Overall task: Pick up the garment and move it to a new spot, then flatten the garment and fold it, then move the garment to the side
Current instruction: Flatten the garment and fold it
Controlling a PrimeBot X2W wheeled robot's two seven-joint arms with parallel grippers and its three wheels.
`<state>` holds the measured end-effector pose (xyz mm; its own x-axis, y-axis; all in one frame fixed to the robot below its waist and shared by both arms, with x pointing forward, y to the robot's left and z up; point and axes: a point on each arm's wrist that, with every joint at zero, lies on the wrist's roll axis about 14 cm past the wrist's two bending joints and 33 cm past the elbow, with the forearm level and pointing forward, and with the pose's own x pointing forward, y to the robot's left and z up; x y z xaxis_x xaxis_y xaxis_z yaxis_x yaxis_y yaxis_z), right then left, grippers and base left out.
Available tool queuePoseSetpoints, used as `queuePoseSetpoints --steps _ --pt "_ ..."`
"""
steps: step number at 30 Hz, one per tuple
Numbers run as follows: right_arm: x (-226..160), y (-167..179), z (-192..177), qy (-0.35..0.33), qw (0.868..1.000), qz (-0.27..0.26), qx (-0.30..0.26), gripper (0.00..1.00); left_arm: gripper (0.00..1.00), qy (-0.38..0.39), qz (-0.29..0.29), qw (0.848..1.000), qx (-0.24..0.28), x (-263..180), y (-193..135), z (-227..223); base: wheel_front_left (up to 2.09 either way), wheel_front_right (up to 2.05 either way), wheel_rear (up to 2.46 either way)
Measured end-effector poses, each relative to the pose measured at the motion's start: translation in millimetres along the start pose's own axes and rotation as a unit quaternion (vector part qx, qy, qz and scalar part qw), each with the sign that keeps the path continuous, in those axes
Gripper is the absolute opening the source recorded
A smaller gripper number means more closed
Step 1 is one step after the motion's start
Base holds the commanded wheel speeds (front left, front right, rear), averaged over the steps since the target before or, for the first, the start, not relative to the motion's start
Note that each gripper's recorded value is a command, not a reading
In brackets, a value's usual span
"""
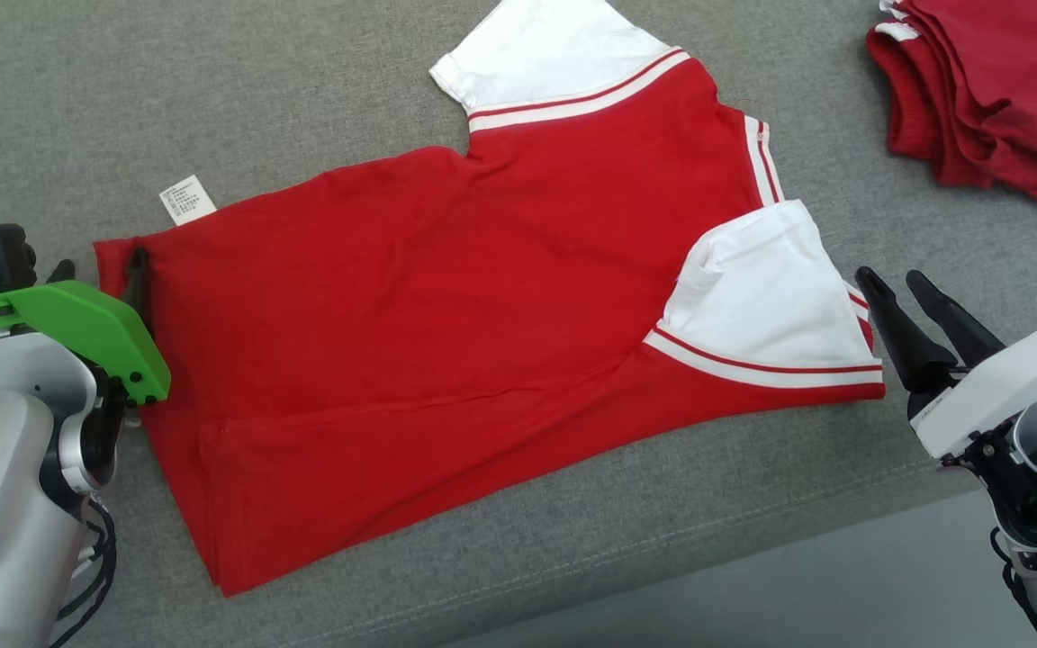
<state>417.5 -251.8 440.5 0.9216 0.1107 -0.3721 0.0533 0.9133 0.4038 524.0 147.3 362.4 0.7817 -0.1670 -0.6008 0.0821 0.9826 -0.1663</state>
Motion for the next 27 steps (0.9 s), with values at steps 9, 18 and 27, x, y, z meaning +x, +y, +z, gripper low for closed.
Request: queuePoseSetpoints --steps 9,18,27 --pt "8.4 7.6 1.6 0.001 1.000 0.013 -0.003 1.00 0.38 -0.005 -0.025 0.999 0.019 6.3 -10.6 0.9 0.00 0.00 0.00" --pt "26.7 23.0 18.3 0.003 0.998 0.040 -0.048 1.00 0.00 -0.039 -0.039 0.998 0.040 6.6 -17.9 12.3 0.00 0.00 0.00" --pt "83.1 61.8 70.5 -0.006 0.987 0.080 -0.137 1.00 0.00 -0.101 -0.070 0.991 0.060 -9.5 -36.2 34.4 0.00 0.00 0.00"
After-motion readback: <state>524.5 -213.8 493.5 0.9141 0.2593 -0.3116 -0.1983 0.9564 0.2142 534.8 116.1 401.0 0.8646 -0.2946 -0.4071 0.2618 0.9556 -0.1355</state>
